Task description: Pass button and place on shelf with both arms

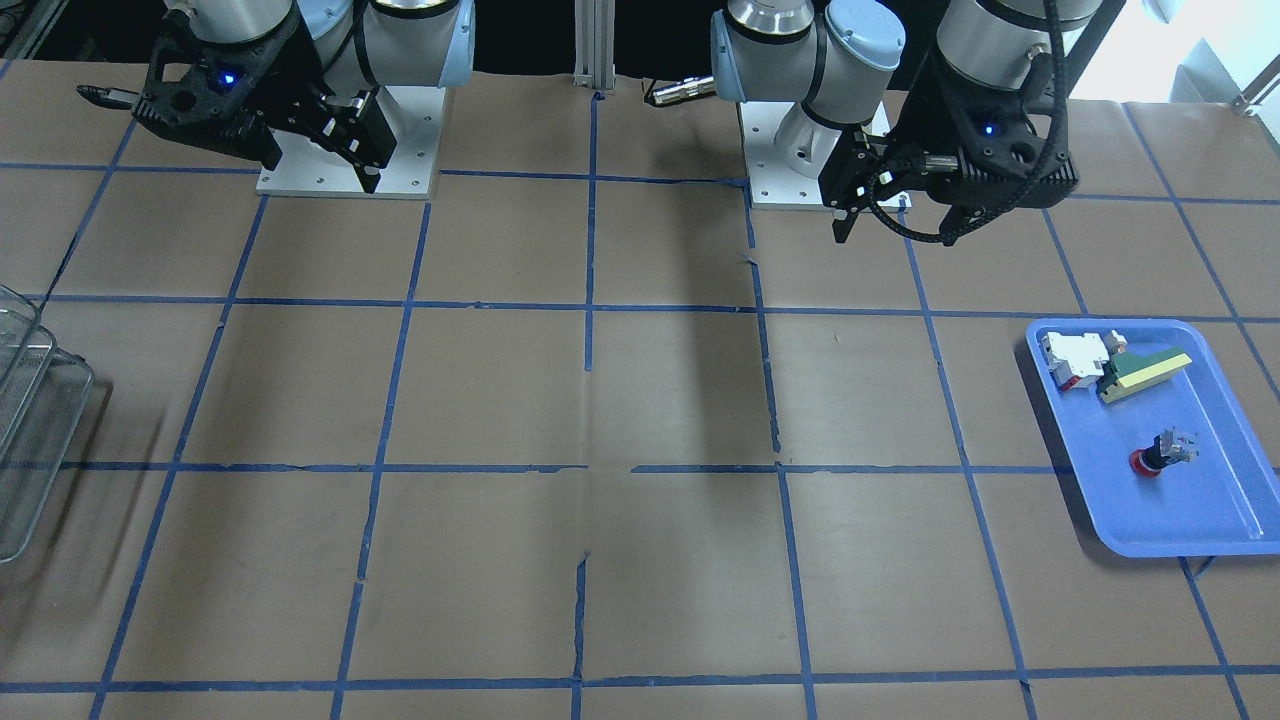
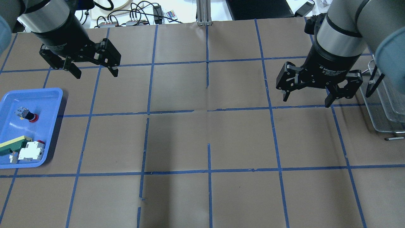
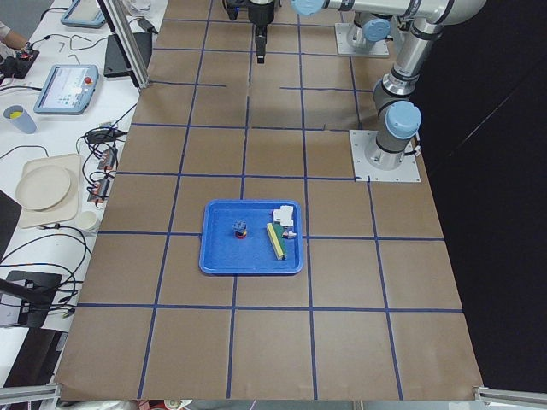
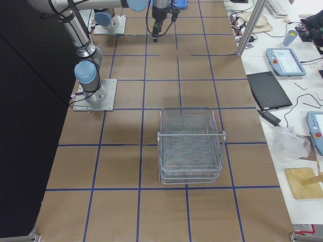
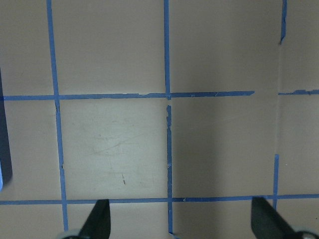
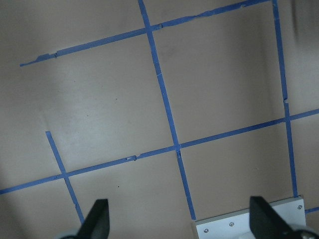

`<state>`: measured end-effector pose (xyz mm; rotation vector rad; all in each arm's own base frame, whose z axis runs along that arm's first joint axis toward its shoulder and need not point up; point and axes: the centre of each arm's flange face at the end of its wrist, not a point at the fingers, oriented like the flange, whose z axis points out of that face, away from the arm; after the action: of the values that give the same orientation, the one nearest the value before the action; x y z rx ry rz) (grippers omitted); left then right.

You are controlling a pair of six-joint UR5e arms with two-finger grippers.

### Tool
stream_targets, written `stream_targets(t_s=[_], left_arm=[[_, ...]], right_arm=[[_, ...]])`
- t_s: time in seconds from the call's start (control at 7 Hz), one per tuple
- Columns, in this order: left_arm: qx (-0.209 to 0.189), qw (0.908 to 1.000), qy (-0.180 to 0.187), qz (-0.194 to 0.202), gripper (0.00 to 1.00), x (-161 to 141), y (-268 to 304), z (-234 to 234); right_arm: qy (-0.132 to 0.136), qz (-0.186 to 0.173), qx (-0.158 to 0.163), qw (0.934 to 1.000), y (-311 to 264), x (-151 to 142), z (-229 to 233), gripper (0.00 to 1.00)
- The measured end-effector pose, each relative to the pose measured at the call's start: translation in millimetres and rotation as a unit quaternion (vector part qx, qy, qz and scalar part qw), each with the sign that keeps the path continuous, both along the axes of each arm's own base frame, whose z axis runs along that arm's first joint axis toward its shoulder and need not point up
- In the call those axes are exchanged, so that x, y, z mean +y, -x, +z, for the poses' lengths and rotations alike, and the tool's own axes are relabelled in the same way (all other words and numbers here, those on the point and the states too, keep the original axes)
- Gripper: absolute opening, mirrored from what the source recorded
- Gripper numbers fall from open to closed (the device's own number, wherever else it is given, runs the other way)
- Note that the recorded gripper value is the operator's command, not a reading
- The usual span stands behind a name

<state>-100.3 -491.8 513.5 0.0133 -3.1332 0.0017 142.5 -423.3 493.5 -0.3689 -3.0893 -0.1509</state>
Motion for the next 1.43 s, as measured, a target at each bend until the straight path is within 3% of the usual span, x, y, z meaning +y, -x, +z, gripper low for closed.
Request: stream_targets(t_s=[0.29,0.71,1.0,1.43], left_arm=[[0.009,0.9989,-0.028,0.036,1.00,-39,-98,-40],[0.005,0.9980,-0.013,-0.062,1.00,-74,-263,-105],[-0.016,0.9897,0.011,-0.142,1.00,-88,-360,-160],[-0.028,0.9791,0.023,-0.200,1.00,-91,-430,-241]], right_arm=[[0.000,0.000,0.000,1.0000,0,0,0,1.00],[-0.002,-0.001,0.000,1.0000,0,1,0,1.00],[-0.003,-0.001,-0.001,1.0000,0,2,0,1.00],[-0.002,0.001,0.001,1.0000,0,1,-1,1.00]])
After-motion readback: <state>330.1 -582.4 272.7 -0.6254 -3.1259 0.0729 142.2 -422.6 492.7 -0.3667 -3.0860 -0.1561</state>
